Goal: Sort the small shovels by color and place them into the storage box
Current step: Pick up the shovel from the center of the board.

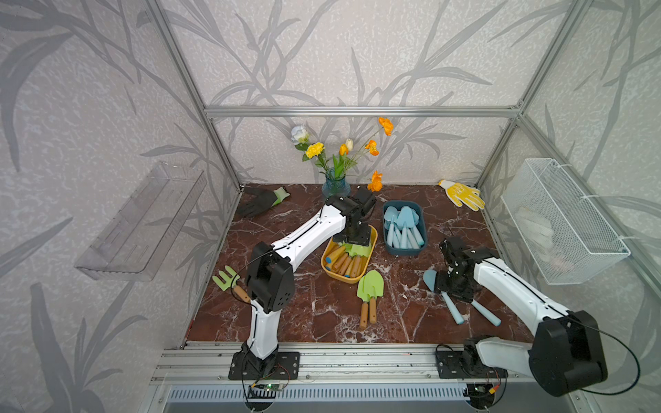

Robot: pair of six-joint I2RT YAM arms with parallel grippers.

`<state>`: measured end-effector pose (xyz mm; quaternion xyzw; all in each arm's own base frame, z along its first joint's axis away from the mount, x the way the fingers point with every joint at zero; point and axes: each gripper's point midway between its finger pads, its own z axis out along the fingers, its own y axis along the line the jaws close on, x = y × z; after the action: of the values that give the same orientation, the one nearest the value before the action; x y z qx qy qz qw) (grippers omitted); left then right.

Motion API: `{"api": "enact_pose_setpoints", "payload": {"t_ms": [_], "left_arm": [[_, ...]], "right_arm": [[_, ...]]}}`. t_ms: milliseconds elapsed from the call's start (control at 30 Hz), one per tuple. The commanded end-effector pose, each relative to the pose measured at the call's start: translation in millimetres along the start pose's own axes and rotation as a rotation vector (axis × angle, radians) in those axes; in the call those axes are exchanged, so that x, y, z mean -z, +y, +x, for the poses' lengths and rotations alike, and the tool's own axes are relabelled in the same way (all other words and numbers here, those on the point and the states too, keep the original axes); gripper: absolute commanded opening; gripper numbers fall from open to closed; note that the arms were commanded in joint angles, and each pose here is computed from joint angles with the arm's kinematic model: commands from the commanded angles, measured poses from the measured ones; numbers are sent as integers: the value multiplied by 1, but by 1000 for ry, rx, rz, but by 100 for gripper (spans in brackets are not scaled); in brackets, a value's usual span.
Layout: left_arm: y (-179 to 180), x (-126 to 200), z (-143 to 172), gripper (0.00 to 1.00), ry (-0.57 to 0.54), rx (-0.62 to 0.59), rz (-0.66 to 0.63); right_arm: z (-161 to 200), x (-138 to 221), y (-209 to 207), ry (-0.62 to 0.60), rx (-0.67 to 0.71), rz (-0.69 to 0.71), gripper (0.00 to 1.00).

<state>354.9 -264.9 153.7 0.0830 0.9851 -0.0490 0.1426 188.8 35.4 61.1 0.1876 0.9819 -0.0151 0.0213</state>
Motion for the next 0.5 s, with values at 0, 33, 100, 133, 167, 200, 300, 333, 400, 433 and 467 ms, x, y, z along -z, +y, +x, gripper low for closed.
{"api": "enact_pose_setpoints", "payload": {"t_ms": [0,33,100,133,167,200,300,333,400,433,467], "left_arm": [[1,-2,2,77,8,18,5],[1,-2,2,78,8,19,5],[0,-3,2,78,11,24,9],[0,-4,3,78,15,24,9],[0,-5,3,77,17,24,11],[0,-6,4,77,23,25,13],[0,-7,6,77,27,27,12],[0,-7,6,77,28,30,12],[0,-8,7,78,31,30,10],[0,-8,8,77,34,29,9],[1,-8,8,78,35,30,8]], "right_arm": [[9,-7,-11,24,-31,42,69],[11,-10,-12,32,-29,49,69],[13,-16,-13,46,-28,57,69],[14,-19,-13,54,-25,56,68],[14,-22,-11,59,-21,51,68],[14,-25,-10,66,-20,48,68],[15,-35,-3,92,4,24,66],[16,-38,-1,100,12,16,63],[19,-45,5,124,28,-14,58],[20,-47,8,132,29,-27,55],[21,-49,11,140,32,-44,51]]}}
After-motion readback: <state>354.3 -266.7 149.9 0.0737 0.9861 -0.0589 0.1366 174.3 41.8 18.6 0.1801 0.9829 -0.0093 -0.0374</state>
